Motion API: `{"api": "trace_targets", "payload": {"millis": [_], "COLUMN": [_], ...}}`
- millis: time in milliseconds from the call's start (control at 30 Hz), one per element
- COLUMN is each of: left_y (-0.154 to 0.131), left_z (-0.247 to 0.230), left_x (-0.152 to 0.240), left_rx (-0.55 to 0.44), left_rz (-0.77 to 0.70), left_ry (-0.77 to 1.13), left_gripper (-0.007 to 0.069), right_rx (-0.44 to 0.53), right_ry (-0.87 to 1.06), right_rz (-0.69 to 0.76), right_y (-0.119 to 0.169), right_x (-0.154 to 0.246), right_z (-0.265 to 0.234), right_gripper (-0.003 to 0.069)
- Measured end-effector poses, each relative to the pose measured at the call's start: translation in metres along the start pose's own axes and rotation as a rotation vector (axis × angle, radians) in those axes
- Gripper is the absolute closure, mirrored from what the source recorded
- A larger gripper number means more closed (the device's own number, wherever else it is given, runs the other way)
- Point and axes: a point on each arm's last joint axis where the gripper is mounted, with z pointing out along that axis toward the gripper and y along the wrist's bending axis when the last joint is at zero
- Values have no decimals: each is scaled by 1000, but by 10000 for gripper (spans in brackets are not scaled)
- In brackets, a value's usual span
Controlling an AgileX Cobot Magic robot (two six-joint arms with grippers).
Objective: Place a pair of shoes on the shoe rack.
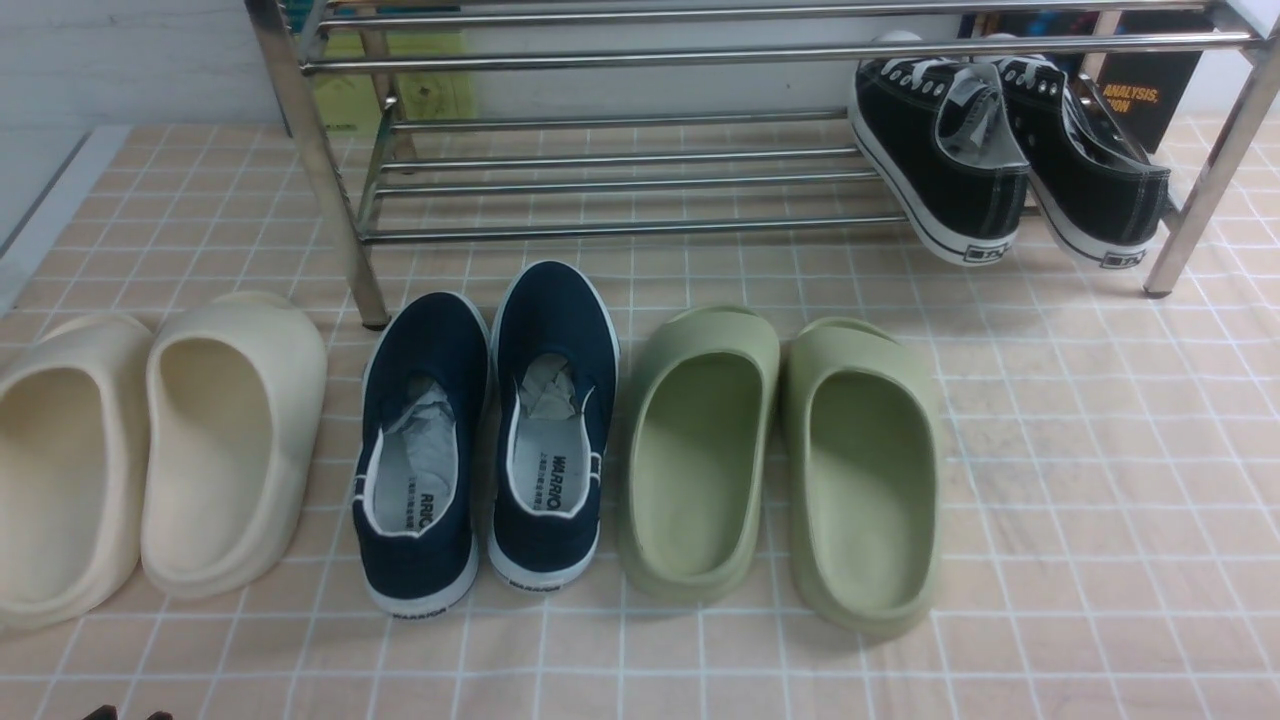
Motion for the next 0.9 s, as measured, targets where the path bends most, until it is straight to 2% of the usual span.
{"api": "trace_targets", "payload": {"millis": [633, 700, 800, 900], "left_y": [0, 0, 0, 0], "left_z": [0, 0, 0, 0], "left_x": [0, 0, 0, 0], "left_rx": [0, 0, 0, 0], "left_rz": [0, 0, 0, 0], "left_ry": [0, 0, 0, 0], "left_gripper": [384, 384, 384, 384], "right_rx": [-12, -12, -12, -12], "right_ry": [2, 2, 2, 2], "right_rz": [14, 14, 12, 12], "right_y": [1, 1, 1, 1], "right_x": [0, 0, 0, 0], "right_z": [0, 0, 0, 0], "right_gripper": [578, 595, 663, 678]}}
